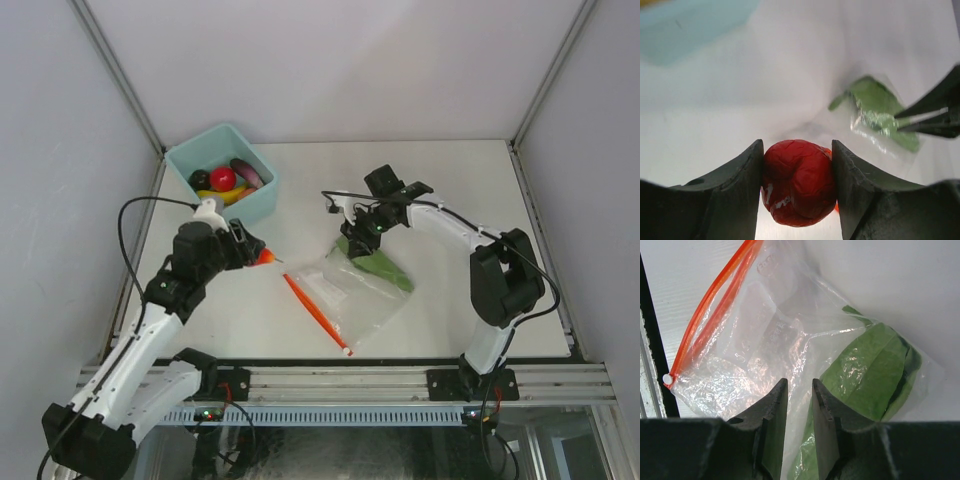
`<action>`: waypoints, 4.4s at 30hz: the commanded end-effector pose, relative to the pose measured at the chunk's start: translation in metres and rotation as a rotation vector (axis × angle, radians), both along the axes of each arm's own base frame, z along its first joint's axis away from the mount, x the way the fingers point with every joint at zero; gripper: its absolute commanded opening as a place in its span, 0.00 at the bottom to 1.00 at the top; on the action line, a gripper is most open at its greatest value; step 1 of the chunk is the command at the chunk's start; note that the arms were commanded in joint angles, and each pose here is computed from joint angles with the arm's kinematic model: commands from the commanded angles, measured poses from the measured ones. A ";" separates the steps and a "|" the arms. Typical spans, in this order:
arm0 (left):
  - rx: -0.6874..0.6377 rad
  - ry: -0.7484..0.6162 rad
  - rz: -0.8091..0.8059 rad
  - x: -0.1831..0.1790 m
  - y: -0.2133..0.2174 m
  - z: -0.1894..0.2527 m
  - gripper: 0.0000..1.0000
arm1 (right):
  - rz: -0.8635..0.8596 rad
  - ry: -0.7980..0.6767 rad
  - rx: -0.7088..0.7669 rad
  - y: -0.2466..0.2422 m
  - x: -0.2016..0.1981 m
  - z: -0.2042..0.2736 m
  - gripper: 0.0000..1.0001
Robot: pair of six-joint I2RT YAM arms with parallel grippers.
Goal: Open the zip-top bag and remove the fake food
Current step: Pick up the fake fruit from the zipper food storage bag, then place the fake fruit in the bin, then pick up the fake vegetable from the zipper food storage bag.
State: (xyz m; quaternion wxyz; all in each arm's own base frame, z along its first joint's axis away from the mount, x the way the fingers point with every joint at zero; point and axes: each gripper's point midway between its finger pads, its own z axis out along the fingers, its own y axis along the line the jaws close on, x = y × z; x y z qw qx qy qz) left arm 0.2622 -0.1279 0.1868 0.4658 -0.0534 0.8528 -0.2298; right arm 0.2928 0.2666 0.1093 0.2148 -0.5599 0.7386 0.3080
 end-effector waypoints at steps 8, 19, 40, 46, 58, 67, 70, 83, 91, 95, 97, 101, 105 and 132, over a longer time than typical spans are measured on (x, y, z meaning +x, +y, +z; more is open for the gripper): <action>-0.007 -0.233 0.202 0.078 0.057 0.092 0.02 | 0.010 -0.062 0.069 0.001 0.007 0.027 0.26; 0.118 -0.210 0.423 0.125 0.101 0.109 0.00 | 0.006 -0.070 0.068 -0.001 0.009 0.027 0.26; 0.321 -0.069 0.482 0.196 0.121 0.087 0.00 | 0.008 -0.066 0.057 -0.005 0.011 0.021 0.26; 0.341 -0.044 0.486 0.206 0.123 0.077 0.00 | 0.003 -0.065 0.057 -0.006 0.011 0.020 0.26; 0.414 0.060 0.479 0.228 0.129 0.046 0.01 | -0.002 -0.065 0.058 -0.008 0.013 0.021 0.26; 0.421 0.113 0.464 0.234 0.127 0.026 0.38 | -0.003 -0.065 0.058 -0.009 0.013 0.020 0.26; 0.416 0.120 0.465 0.235 0.126 0.024 0.66 | -0.003 -0.065 0.060 -0.009 0.013 0.021 0.27; 0.289 0.065 0.416 0.225 0.116 0.059 1.00 | -0.023 -0.089 0.112 -0.016 0.016 0.042 0.28; 0.103 -0.119 0.222 0.191 0.073 0.108 1.00 | -0.053 -0.133 0.204 -0.029 0.018 0.072 0.29; 0.006 -0.205 0.138 0.164 0.054 0.130 1.00 | -0.074 -0.162 0.258 -0.038 0.019 0.088 0.29; -0.088 -0.236 0.072 0.151 0.037 0.136 1.00 | -0.084 -0.180 0.276 -0.043 0.020 0.095 0.29; -0.291 -0.286 -0.093 0.121 0.002 0.144 1.00 | -0.114 -0.215 0.305 -0.055 0.023 0.112 0.29; -0.393 -0.322 -0.172 0.096 -0.017 0.143 1.00 | -0.139 -0.252 0.324 -0.067 0.021 0.125 0.29; -0.478 -0.221 -0.289 -0.041 -0.096 0.029 0.92 | -0.107 -0.300 0.412 -0.093 -0.007 0.093 0.52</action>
